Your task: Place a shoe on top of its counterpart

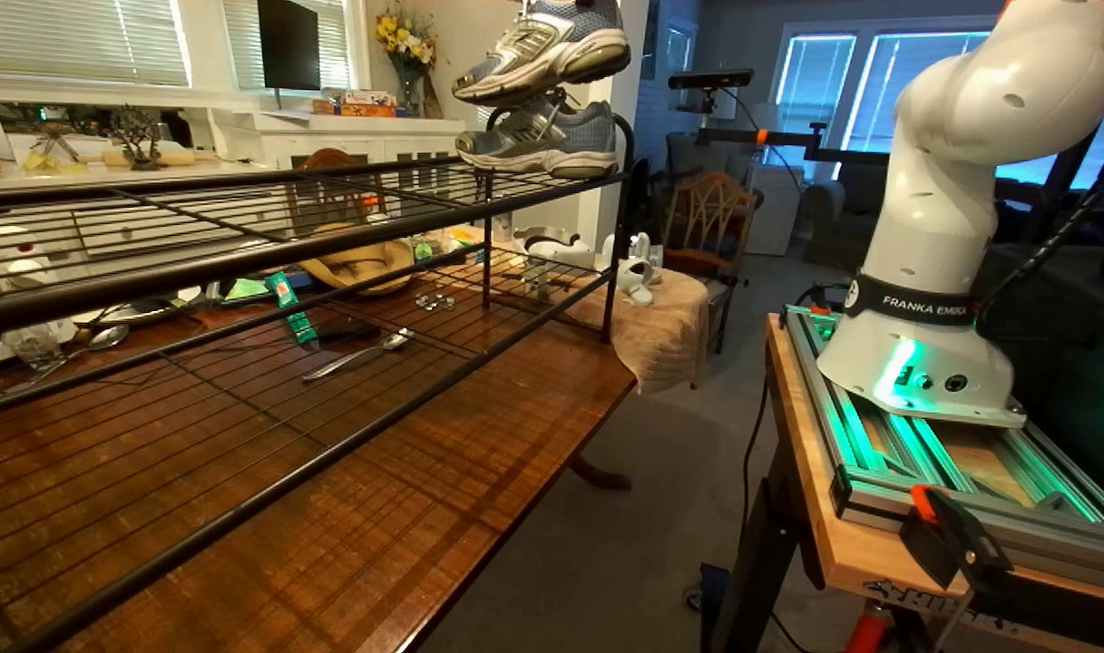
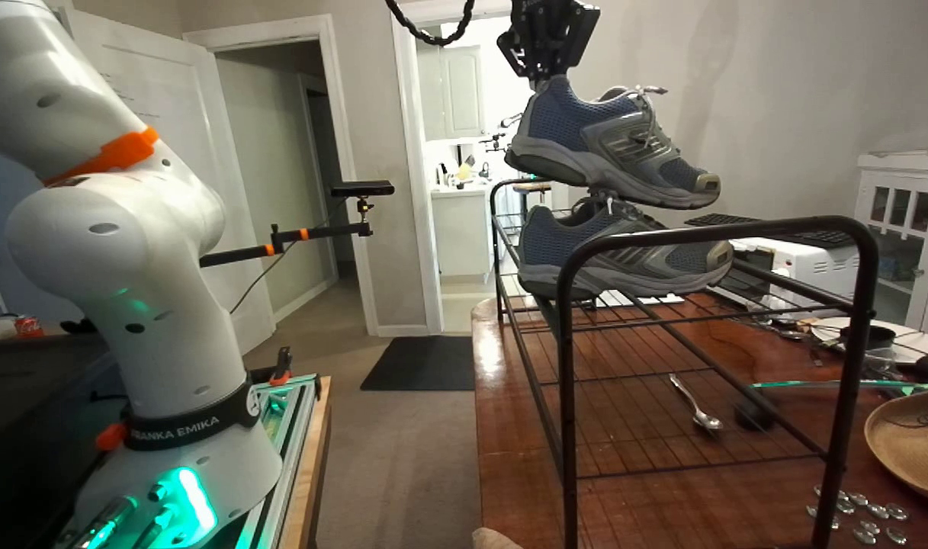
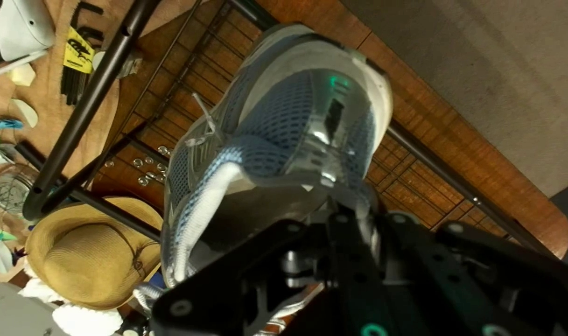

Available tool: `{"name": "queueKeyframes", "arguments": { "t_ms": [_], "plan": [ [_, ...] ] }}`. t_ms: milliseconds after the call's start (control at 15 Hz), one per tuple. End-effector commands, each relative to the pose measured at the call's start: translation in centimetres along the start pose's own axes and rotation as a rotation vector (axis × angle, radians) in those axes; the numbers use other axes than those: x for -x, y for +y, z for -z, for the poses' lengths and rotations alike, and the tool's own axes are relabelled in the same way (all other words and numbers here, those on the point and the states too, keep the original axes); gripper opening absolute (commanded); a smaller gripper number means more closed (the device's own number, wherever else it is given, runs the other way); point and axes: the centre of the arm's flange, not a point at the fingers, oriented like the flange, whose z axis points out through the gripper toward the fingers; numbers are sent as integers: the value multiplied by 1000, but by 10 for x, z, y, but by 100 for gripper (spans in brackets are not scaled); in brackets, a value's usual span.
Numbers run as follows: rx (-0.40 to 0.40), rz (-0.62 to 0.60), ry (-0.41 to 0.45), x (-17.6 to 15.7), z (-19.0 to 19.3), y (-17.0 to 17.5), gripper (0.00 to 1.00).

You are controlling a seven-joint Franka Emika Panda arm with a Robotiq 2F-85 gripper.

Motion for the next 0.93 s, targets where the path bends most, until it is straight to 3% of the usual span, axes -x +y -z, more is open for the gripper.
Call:
{"name": "queueKeyframes", "arguments": {
  "t_ms": [0, 267, 333, 400, 867],
  "plan": [
    [7, 18, -21, 6, 3, 1, 2],
    [6, 17, -23, 6, 1, 1, 4],
    [8, 13, -24, 6, 0, 1, 34],
    [8, 12, -25, 6, 0, 1, 35],
    [21, 14, -30, 6, 0, 3, 88]
  ]
}}
